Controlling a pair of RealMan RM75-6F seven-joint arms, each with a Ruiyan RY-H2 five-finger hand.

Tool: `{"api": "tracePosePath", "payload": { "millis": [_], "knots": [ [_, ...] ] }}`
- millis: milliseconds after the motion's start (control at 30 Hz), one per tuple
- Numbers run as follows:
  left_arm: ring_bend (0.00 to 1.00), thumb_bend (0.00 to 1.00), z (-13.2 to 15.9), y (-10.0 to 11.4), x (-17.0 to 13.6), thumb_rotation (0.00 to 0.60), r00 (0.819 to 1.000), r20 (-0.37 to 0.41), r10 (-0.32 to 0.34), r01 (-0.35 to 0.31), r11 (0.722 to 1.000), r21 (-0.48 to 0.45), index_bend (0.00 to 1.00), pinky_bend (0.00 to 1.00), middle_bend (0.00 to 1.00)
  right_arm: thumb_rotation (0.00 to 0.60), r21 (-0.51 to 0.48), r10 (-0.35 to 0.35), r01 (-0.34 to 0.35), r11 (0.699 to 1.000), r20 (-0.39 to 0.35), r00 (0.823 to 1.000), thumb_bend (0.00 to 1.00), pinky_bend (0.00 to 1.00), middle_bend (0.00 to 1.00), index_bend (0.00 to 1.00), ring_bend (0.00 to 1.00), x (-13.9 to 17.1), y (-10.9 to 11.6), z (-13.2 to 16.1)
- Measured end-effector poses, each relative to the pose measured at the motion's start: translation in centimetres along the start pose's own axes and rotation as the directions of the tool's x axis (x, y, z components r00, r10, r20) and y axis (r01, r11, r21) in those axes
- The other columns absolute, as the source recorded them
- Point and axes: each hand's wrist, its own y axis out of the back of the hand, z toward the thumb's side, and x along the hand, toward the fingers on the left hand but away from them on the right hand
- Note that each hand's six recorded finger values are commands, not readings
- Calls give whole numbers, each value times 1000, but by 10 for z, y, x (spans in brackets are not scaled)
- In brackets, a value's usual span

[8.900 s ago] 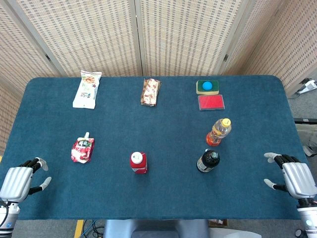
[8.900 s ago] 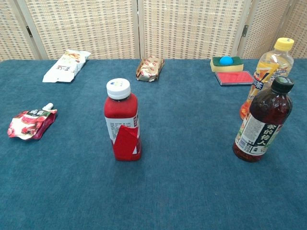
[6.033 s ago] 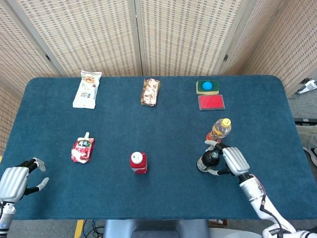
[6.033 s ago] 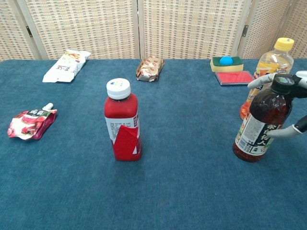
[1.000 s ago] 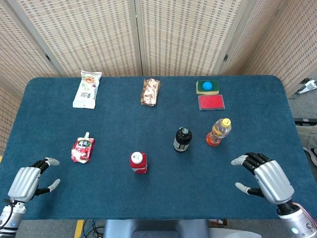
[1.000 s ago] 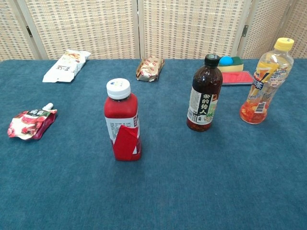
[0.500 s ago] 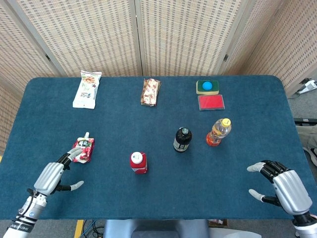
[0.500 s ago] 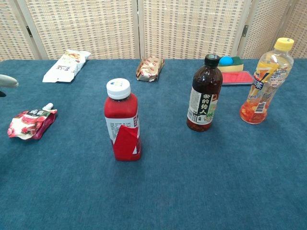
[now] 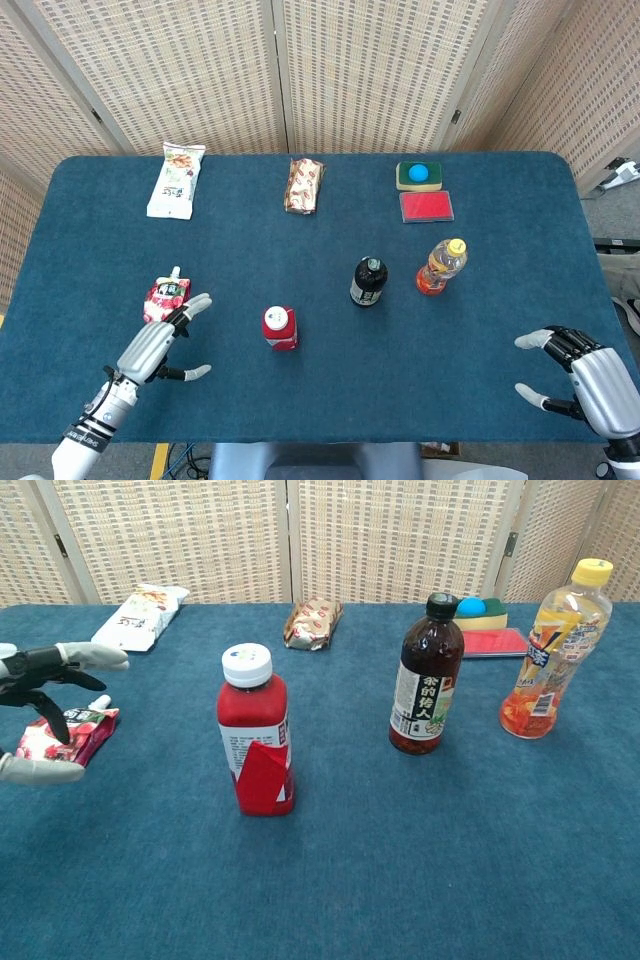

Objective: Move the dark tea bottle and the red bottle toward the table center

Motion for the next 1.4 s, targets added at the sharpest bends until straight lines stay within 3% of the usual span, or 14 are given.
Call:
{"api": "tracePosePath", "payload": {
  "millis": [767, 1400],
  "knots": [
    [111, 144, 40, -24, 45, 600, 997, 43, -69, 71, 997, -40, 90, 352, 48, 600, -14, -8, 8, 1000, 0, 1000, 0, 436, 449, 413, 342, 2, 3, -1],
    [109, 144, 51, -45, 75, 600, 992, 4, -124, 124, 991, -58, 93, 330, 48, 600, -15, 2, -2, 1000, 1, 1000, 0, 436, 449, 414, 342, 1, 1, -2]
  ]
}}
